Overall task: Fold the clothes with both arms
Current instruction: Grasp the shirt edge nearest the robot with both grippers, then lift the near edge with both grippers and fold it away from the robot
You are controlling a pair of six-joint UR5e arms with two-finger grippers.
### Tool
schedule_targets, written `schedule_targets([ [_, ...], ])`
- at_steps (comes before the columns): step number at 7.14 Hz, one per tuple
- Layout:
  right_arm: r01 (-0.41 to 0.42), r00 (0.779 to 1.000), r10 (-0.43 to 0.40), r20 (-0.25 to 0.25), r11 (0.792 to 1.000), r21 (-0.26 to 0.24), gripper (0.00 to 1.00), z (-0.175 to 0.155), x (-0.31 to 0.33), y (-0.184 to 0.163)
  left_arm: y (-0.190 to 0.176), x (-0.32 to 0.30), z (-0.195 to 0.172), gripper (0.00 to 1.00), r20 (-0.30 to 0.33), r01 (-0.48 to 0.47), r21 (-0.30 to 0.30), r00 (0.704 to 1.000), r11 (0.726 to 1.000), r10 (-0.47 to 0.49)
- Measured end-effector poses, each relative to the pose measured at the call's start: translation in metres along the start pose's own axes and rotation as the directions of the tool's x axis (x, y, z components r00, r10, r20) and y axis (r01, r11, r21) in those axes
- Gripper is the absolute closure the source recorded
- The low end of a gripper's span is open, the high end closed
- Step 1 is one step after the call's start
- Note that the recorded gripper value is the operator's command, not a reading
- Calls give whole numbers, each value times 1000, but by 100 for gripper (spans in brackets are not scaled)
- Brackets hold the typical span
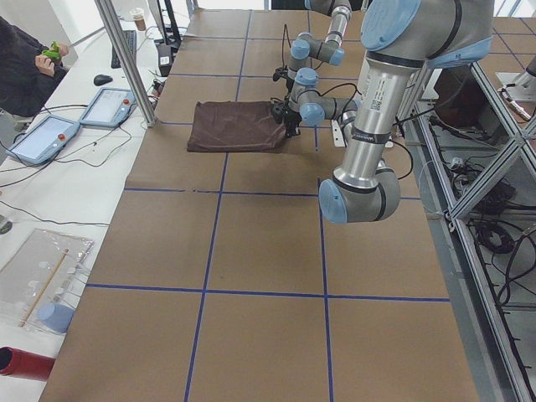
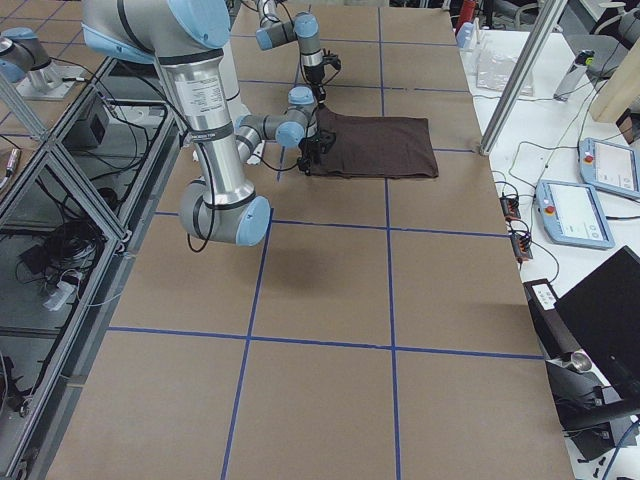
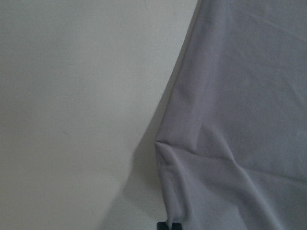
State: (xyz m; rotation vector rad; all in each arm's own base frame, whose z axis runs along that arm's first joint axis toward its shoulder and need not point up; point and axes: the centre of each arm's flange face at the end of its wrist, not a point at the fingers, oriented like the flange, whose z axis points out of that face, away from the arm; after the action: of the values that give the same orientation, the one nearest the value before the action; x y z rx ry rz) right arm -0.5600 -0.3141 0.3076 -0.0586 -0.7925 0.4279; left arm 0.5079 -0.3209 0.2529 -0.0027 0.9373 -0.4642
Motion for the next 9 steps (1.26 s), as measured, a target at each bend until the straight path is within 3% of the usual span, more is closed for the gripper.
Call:
schedule_targets([
  [4,-2,1000,2,18,1000,2,100,-9,-7,-2,0,0,0,100,0,1,0,1000,1000,-1],
  [9,-15,995,15,94,1000,3,100,-45,-23,-9,2,2,-15,100,-26,-2,-8,1000,1000,2],
])
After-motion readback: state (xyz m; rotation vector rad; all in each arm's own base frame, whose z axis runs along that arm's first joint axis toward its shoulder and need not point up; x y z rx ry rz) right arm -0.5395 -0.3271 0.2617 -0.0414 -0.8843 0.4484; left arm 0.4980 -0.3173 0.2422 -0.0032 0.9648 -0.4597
